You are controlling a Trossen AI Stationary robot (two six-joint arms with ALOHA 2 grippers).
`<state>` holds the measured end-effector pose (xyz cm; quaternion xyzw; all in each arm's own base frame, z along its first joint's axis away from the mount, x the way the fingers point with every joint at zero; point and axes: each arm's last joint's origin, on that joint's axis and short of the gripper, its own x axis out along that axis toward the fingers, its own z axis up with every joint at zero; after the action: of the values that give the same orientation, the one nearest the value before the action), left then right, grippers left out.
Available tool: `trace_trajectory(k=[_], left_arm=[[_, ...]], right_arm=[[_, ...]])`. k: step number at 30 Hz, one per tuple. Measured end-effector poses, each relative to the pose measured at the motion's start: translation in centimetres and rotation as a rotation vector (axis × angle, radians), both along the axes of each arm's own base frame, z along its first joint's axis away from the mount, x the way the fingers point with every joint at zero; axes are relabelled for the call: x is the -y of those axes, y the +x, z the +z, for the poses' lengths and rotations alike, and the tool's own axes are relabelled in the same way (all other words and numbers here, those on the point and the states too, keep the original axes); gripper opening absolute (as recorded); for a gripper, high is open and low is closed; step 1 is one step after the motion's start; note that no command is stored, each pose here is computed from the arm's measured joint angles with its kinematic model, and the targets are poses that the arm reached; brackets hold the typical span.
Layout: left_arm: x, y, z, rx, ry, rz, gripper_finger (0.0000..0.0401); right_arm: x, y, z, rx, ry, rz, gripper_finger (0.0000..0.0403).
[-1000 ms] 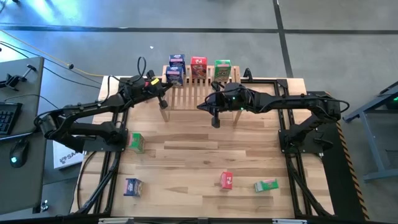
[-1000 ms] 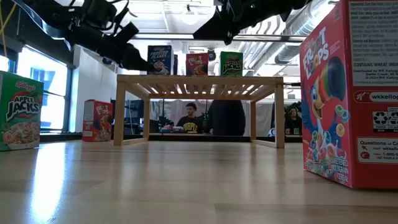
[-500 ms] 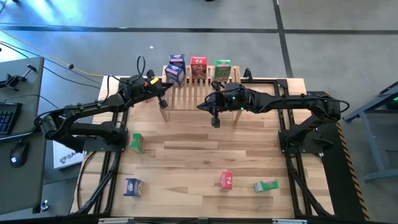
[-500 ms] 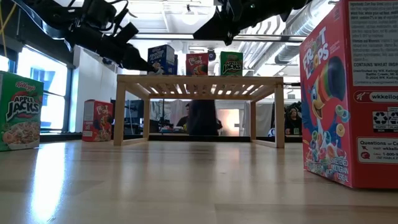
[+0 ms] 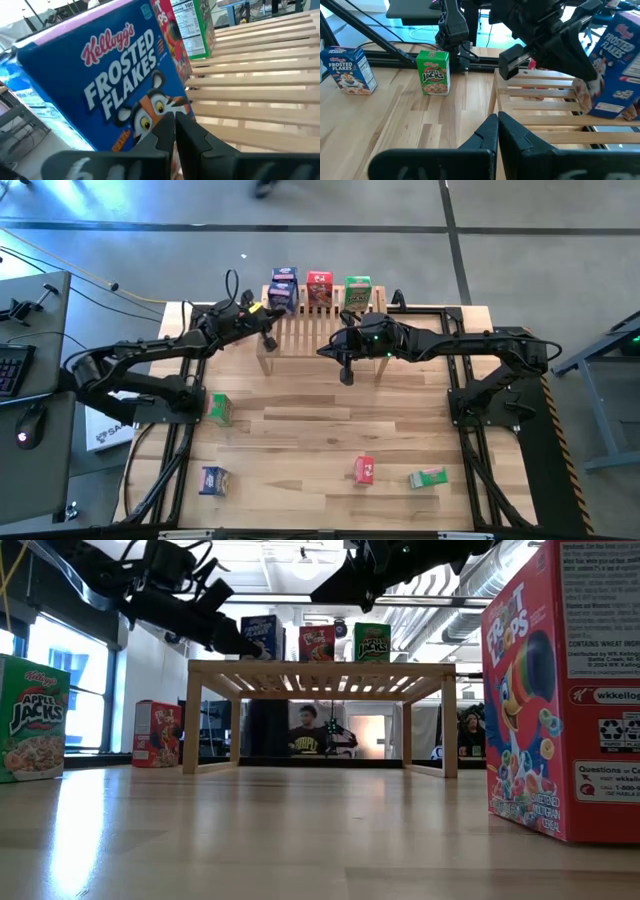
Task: Stack cereal on shelf
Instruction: Put the top blue cereal box on the shelf aligned with the other blue cereal box
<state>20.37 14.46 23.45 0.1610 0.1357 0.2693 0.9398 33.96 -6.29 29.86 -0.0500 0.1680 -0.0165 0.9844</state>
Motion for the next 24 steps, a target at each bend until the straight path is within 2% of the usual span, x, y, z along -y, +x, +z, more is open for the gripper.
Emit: trace_trajectory(k=[6,11,13,20,24], left_arm=[[-0.1,0.2,0.2,0.001,0.002,-0.001,0.0007],[1.2,-0.4,1.2,-0.004,0.004,-0.009,0.0007],[1.9,-1.0,1.7,-0.020,0.010,0.031,0.0007],[3.0,-2.5,2.3,-0.083,0.011,0.281,0.0007],[2.5,-2.3,1.9,-0.093,0.007,0.299,0.0007]], right_arm=[[0.0,0.0,0.0,0.000,0.000,0.000,0.0000],[0.0,0.0,0.0,-0.003,0.001,0.000,0.0000],[0.0,0.0,-0.1,-0.008,0.002,0.000,0.0000],[0.0,-0.1,-0.2,-0.020,-0.001,0.001,0.0000],[0.0,-0.1,-0.2,-0.020,-0.003,0.002,0.0000]])
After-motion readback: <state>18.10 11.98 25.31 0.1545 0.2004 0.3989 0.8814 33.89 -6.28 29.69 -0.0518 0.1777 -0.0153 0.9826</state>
